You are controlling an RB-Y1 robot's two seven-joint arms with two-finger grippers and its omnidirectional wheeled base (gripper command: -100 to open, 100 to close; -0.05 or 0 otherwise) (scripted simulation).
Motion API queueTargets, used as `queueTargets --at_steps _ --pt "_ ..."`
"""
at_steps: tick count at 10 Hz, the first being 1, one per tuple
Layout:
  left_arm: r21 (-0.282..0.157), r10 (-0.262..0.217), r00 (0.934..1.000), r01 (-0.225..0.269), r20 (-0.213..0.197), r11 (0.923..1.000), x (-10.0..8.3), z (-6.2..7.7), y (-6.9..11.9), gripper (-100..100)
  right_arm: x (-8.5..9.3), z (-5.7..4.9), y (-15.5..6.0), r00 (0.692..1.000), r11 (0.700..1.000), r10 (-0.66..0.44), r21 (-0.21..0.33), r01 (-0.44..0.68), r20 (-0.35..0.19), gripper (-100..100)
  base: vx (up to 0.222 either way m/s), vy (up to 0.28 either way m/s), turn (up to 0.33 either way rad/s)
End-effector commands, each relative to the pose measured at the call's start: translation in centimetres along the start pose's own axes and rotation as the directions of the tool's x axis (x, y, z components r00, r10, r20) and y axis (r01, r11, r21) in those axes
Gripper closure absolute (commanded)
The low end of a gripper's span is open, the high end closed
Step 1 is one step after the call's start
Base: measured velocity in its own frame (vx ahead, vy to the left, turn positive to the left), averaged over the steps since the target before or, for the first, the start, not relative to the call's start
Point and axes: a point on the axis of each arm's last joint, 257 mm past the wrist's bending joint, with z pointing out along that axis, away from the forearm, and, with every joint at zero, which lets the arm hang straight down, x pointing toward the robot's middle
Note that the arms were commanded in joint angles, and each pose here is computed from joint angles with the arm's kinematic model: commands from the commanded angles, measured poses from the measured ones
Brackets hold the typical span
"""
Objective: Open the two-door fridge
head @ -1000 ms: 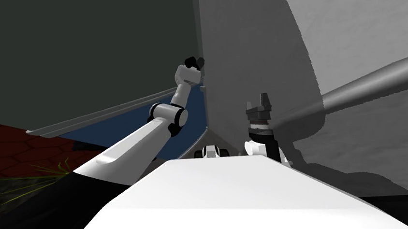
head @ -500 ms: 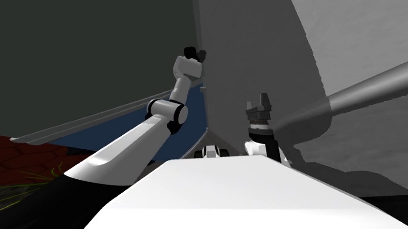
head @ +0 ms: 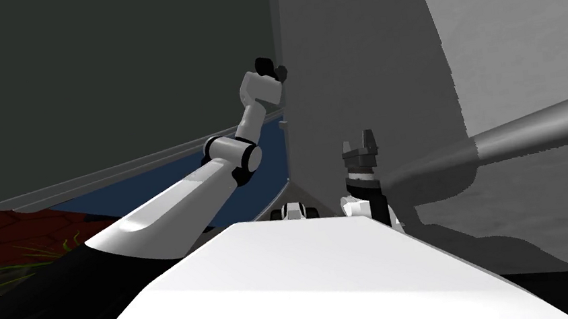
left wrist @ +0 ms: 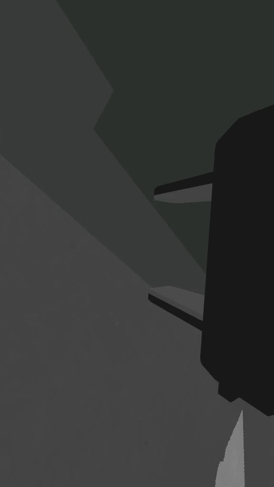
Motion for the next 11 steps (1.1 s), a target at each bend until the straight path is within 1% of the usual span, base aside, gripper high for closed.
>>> queueTargets --at_steps 1,2,3,4,7,8,9,10,11 --pt "0.041 -0.008 0.9996 0.009 -0.028 0.9991 1.8 -0.3 -2.8 100 0.0 0.0 0.0 1.0 1.0 0.0 0.0 0.0 0.0 0 -0.235 0.093 -0.139" --pt "0.041 -0.008 0.9996 0.009 -0.028 0.9991 1.8 -0.3 -2.8 100 0.0 0.0 0.0 1.0 1.0 0.0 0.0 0.0 0.0 0 -0.133 0.055 -0.083" --pt "0.081 -0.013 0.9983 0.018 -0.057 0.9966 3.5 -0.7 -5.5 100 0.0 0.0 0.0 1.0 1.0 0.0 0.0 0.0 0.0 0 -0.181 0.073 -0.161" --pt "0.081 -0.013 0.9983 0.018 -0.057 0.9966 3.5 -0.7 -5.5 100 0.0 0.0 0.0 1.0 1.0 0.0 0.0 0.0 0.0 0 -0.19 0.087 -0.111" --pt "0.141 -0.019 0.9946 0.033 -0.102 0.9895 6.1 -1.6 -9.7 100 0.0 0.0 0.0 1.0 1.0 0.0 0.0 0.0 0.0 0 -0.189 0.084 -0.114" --pt "0.141 -0.019 0.9946 0.033 -0.102 0.9895 6.1 -1.6 -9.7 100 0.0 0.0 0.0 1.0 1.0 0.0 0.0 0.0 0.0 0 -0.164 0.05 -0.078" --pt "0.18 -0.021 0.991 0.044 -0.132 0.9826 7.8 -2.4 -12.4 100 0.0 0.0 0.0 1.0 1.0 0.0 0.0 0.0 0.0 0 -0.212 0.075 -0.129" --pt "0.18 -0.021 0.991 0.044 -0.132 0.9826 7.8 -2.4 -12.4 100 0.0 0.0 0.0 1.0 1.0 0.0 0.0 0.0 0.0 0 -0.214 0.069 -0.113" --pt "0.2 -0.021 0.9889 0.05 -0.147 0.9786 8.7 -2.9 -13.8 100 0.0 0.0 0.0 1.0 1.0 0.0 0.0 0.0 0.0 0 -0.223 0.057 -0.089"
